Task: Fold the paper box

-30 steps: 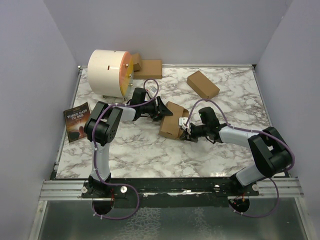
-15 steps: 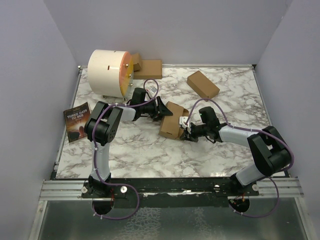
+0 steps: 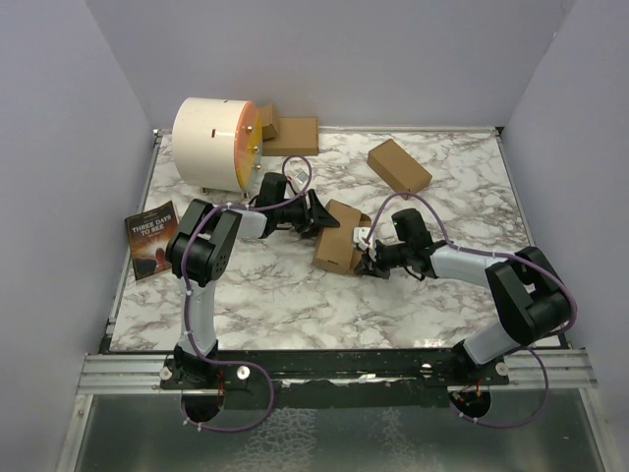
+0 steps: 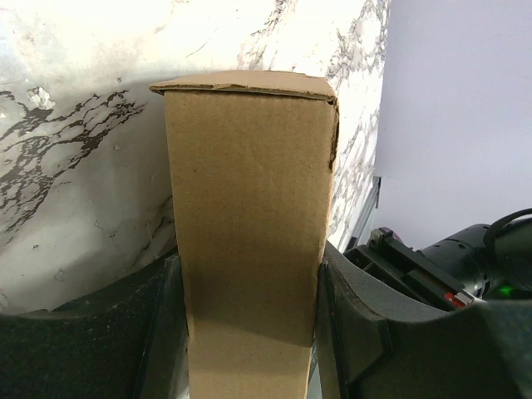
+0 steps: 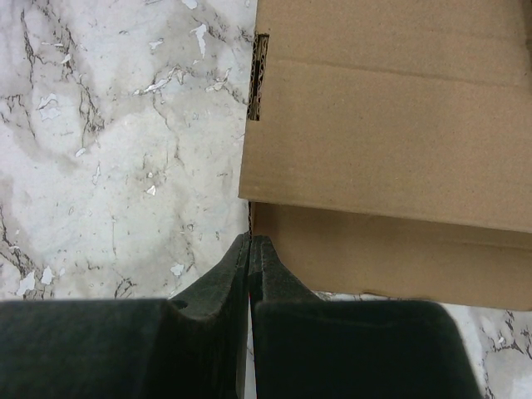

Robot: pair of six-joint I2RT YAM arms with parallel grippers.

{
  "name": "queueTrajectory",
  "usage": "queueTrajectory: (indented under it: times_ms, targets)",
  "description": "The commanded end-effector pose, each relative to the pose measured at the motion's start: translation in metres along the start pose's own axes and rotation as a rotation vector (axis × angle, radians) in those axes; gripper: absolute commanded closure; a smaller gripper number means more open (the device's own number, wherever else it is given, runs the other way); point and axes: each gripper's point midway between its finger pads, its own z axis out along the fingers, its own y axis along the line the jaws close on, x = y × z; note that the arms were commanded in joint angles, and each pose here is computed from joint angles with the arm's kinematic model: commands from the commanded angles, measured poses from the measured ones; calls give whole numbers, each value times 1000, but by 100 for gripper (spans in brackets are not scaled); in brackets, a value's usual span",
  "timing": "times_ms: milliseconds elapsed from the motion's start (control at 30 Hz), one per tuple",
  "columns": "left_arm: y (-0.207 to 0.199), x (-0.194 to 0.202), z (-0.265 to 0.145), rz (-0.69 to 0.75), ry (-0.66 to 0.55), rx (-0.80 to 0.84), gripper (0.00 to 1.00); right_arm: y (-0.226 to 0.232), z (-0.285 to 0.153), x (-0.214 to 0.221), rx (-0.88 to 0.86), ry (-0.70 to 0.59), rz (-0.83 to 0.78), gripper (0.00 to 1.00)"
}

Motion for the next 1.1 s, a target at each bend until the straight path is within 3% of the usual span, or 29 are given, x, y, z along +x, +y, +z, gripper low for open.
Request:
queueTrajectory:
  times_ms: [0,767,1067]
  targets:
    - [25,14,-1,-35,41,-41,82,9,-5,33,-8,110,108,99]
    - [22,9,-4,-26,1,-63,82,20,-10,3,-73,-15,-29,99]
    - [20,11,-2,-23,2,-58,83,14,-6,6,-64,10,40,99]
